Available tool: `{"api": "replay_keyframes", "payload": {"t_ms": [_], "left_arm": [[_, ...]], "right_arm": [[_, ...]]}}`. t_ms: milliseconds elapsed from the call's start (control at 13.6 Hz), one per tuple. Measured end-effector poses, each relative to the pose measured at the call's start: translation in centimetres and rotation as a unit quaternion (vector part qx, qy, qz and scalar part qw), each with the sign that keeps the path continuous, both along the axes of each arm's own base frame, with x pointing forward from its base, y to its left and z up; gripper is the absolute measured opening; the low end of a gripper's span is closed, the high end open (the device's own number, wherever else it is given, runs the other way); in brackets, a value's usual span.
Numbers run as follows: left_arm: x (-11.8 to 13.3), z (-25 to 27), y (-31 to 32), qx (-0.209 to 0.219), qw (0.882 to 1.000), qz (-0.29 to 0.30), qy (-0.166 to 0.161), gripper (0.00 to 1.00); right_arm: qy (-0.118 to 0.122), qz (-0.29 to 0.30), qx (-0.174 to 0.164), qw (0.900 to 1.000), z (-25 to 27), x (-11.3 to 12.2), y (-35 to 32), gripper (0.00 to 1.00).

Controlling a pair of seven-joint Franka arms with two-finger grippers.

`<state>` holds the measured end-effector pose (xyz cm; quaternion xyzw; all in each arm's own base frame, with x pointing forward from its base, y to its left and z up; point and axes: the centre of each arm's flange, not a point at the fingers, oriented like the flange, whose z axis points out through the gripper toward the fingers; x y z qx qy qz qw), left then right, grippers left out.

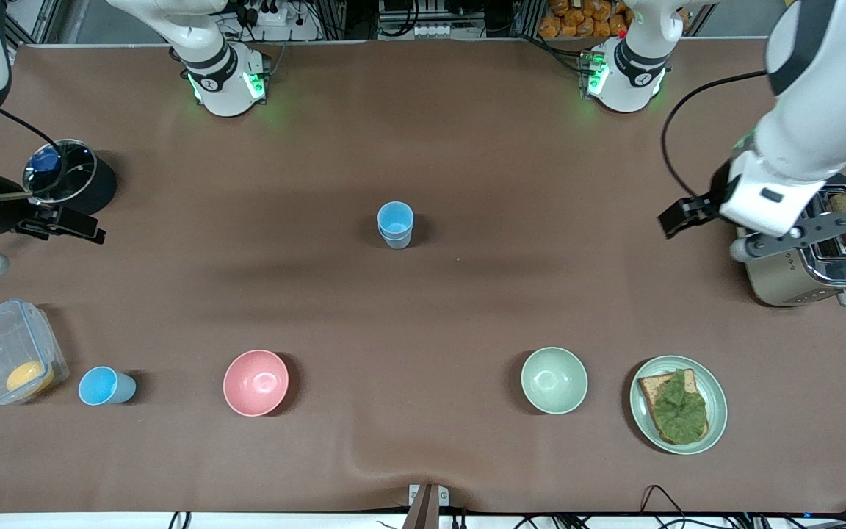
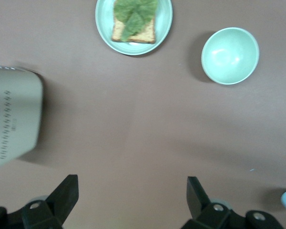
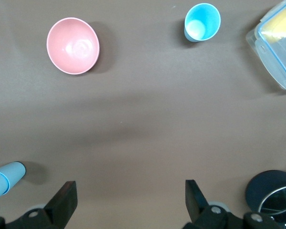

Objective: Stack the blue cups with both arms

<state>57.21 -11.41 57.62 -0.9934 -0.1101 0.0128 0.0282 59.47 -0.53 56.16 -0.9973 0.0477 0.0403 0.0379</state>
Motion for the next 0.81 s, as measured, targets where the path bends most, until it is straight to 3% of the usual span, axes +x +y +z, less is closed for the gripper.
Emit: {"api": "replay_keyframes", "payload": {"t_ms": [293, 806], "left_arm": [[-0.4, 2.1, 5.5, 0.006, 1.0, -0.021, -0.007, 1.0], [-0.6, 2.6, 5.6, 0.0, 0.998, -0.054, -0.009, 1.0]], "right_arm": [[-0.004, 0.011, 0.0, 1.0, 0.0, 0.1, 1.5, 1.0], [0.0, 0.01, 0.0, 1.0, -1.0, 0.0, 1.4, 1.0]]}}
